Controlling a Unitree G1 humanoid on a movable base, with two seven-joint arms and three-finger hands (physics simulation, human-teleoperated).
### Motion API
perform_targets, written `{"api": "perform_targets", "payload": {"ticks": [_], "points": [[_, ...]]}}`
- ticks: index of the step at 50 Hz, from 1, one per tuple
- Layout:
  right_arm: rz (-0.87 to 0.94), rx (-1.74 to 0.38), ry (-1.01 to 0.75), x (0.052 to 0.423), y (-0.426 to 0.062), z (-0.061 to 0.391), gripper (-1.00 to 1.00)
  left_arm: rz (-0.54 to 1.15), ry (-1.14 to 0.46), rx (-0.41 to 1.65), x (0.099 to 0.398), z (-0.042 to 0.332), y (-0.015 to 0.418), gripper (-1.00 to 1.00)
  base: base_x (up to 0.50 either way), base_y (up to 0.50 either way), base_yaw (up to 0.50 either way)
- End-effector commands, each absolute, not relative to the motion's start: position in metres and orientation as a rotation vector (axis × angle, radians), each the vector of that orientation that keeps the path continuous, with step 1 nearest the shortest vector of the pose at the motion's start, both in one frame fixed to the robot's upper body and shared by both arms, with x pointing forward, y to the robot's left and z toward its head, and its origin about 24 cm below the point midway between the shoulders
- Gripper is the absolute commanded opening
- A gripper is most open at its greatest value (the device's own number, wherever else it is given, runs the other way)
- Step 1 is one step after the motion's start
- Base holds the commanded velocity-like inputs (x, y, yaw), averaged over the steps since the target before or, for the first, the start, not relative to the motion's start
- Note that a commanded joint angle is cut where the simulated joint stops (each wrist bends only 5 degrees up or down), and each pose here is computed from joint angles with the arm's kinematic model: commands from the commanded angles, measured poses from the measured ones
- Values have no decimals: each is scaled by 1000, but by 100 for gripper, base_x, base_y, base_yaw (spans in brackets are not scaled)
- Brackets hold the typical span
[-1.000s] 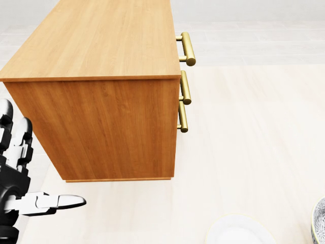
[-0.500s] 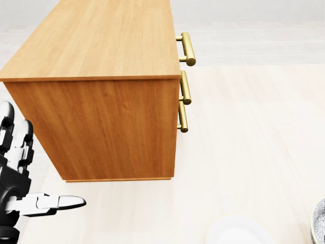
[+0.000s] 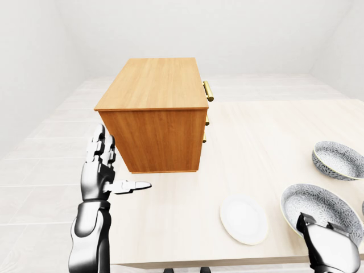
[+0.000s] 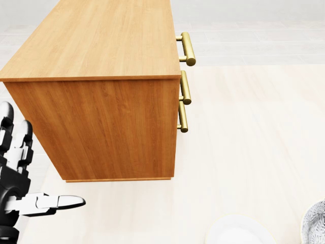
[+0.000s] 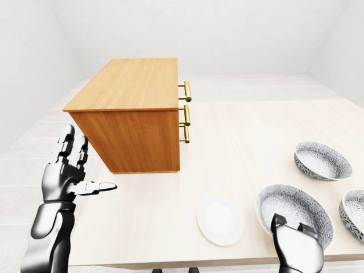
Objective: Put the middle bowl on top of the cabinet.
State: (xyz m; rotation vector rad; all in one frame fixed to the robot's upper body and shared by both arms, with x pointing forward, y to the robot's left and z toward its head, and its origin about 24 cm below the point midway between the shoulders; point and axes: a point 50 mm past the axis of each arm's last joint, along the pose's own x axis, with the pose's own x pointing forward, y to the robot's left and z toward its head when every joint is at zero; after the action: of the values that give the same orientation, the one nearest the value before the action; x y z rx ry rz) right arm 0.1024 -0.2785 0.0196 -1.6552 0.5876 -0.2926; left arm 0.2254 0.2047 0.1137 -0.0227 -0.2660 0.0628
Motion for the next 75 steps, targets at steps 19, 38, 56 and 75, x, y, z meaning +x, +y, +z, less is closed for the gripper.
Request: {"api": "perform_targets", "payload": {"ticks": [19,38,56,75], "points": [[-314,-1643,631,94,-281,23,-100,64,-275,-22,223,116,205,100,0,0,0],[-424,-1623,606,101,-291,57,-100,66,-294,-19,221,120,206,100,0,0,0],[-500,-1510,368,131,-279,107,-100,66,-281,-22,222,117,208,100,0,0,0],[-332,-1448,167,168,-250,151,-100,66,-268,-25,222,114,209,100,0,0,0]]}}
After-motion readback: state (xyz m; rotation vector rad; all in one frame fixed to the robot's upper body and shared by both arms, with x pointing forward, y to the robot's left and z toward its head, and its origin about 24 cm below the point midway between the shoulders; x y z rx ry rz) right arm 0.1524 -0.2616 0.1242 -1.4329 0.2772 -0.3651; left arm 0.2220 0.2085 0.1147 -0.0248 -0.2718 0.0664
